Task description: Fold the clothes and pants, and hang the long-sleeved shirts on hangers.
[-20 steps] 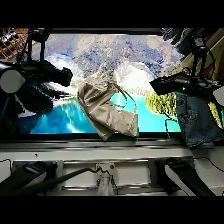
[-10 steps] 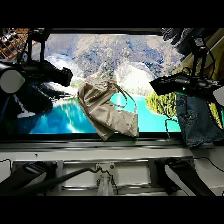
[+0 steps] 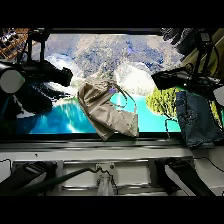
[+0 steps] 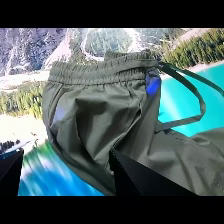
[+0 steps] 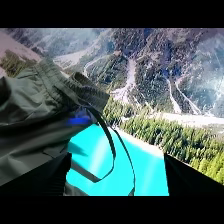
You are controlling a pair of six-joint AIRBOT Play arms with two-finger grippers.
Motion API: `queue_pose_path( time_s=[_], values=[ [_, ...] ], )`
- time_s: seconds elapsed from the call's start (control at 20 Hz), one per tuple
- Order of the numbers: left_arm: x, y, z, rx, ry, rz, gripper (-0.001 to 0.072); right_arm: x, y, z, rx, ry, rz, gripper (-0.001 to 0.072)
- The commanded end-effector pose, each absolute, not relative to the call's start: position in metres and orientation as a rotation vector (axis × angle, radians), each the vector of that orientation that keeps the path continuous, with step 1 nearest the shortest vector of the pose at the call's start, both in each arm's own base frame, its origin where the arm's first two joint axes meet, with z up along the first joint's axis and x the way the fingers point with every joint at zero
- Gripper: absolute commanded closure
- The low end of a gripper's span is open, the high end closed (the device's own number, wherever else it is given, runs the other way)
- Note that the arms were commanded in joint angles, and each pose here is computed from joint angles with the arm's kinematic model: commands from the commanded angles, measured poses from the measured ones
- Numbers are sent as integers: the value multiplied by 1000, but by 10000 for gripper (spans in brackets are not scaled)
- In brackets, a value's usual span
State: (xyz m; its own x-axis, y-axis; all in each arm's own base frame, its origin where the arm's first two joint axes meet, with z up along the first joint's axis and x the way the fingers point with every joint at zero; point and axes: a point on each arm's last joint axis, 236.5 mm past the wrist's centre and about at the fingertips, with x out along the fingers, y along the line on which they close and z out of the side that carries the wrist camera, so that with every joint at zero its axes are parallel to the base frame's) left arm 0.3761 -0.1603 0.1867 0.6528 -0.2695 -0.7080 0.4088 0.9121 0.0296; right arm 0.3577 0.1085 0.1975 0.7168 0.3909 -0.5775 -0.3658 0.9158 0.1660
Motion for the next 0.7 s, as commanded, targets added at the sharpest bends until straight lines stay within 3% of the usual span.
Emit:
queue_pose_path(
  time_s=[0.0,0.3,0.5,0.65],
  values=[
    [376,-160,187,194,768,-388,156,368,106,210,51,582,400,59],
    [373,-164,184,184,784,-402,157,383,102,232,73,474,369,57],
    [391,-191,167,178,780,-483,157,379,105,219,67,531,385,66],
    [423,-219,133,201,835,-548,151,379,106,185,100,651,378,138]
  ],
)
